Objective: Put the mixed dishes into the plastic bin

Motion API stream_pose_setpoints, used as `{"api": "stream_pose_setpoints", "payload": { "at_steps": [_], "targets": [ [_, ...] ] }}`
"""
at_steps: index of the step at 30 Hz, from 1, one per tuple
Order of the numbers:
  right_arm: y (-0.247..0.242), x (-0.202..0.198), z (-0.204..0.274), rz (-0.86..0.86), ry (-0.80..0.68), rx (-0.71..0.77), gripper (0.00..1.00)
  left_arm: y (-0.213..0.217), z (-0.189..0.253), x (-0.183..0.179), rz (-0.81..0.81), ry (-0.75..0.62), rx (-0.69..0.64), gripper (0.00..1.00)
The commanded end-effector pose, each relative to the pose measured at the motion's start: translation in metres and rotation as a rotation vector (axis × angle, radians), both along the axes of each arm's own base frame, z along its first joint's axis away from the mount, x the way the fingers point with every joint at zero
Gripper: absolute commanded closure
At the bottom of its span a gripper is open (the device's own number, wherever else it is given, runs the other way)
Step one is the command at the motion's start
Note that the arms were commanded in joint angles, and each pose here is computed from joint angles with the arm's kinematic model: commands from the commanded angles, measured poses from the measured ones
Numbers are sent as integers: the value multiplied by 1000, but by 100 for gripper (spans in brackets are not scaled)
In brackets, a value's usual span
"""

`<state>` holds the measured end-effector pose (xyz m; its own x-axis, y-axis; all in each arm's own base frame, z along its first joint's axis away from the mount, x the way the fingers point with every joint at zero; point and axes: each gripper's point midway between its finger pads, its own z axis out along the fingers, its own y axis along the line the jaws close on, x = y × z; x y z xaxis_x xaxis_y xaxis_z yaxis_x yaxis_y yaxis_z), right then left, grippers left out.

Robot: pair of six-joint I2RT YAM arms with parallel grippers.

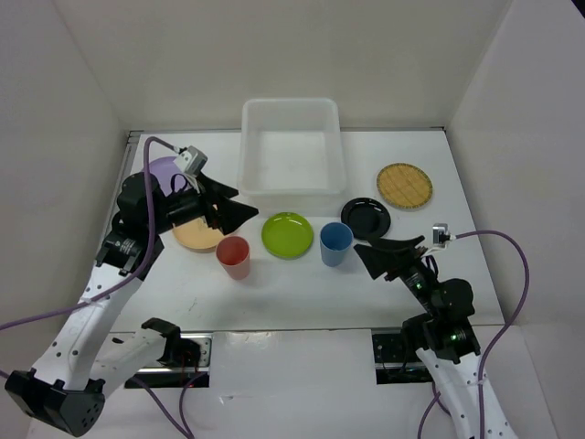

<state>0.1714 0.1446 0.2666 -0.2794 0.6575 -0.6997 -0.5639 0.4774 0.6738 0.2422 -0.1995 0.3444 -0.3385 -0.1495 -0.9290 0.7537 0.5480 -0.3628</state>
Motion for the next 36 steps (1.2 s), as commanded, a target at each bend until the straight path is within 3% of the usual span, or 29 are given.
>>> {"api": "stream_pose_setpoints", "payload": {
  "at_steps": [1,4,7,8,10,14,17,22,24,25,26,29,30,31,32,33,34,35,36],
  "targets": [
    [-17,-3,33,-88,-148,75,0,2,17,0,7,-101,20,0],
    [-32,18,47,-221,-133,30,4,6,33,-21,-16,-231,6,0],
    [-33,31,71,-255,-155,-41,5,8,45,-30,-22,-330,-24,0],
    [-26,49,62,-245,-92,-86,5,9,48,-32,-21,-352,-18,0],
    [-22,60,87,-241,-108,-104,6,5,38,-26,-32,-323,11,0],
    [-25,118,69,-341,55,-193,6,-8,28,-27,-141,-299,54,0],
    [-48,142,56,-438,146,-172,13,-12,25,-27,-162,-288,55,0],
    [-71,178,23,-410,315,-93,13,-6,33,-37,-139,-333,44,2],
    [-83,193,7,-410,357,-84,25,-6,28,-37,-141,-311,50,17],
    [-89,197,2,-430,380,-68,32,-5,26,-36,-131,-300,54,40],
    [-98,203,-6,-470,404,-68,39,-3,24,-33,-112,-289,59,54],
    [-122,209,-13,-536,436,-41,55,3,24,-32,-60,-274,61,81],
    [-130,208,-15,-558,446,-37,69,10,24,-25,7,-254,59,100],
    [-134,209,-21,-566,468,-38,80,14,29,-25,43,-260,50,100],
    [-134,209,-21,-567,468,-38,85,19,27,-21,83,-250,47,100],
    [-140,210,-29,-581,496,-38,83,21,28,-20,101,-262,43,97],
    [-145,212,-35,-592,506,-52,74,24,32,-22,119,-272,28,61],
    [-143,211,-35,-580,506,-52,65,24,31,-19,129,-281,24,19],
    [-146,212,-38,-579,511,-62,57,27,34,-21,140,-292,20,2]
  ]
}}
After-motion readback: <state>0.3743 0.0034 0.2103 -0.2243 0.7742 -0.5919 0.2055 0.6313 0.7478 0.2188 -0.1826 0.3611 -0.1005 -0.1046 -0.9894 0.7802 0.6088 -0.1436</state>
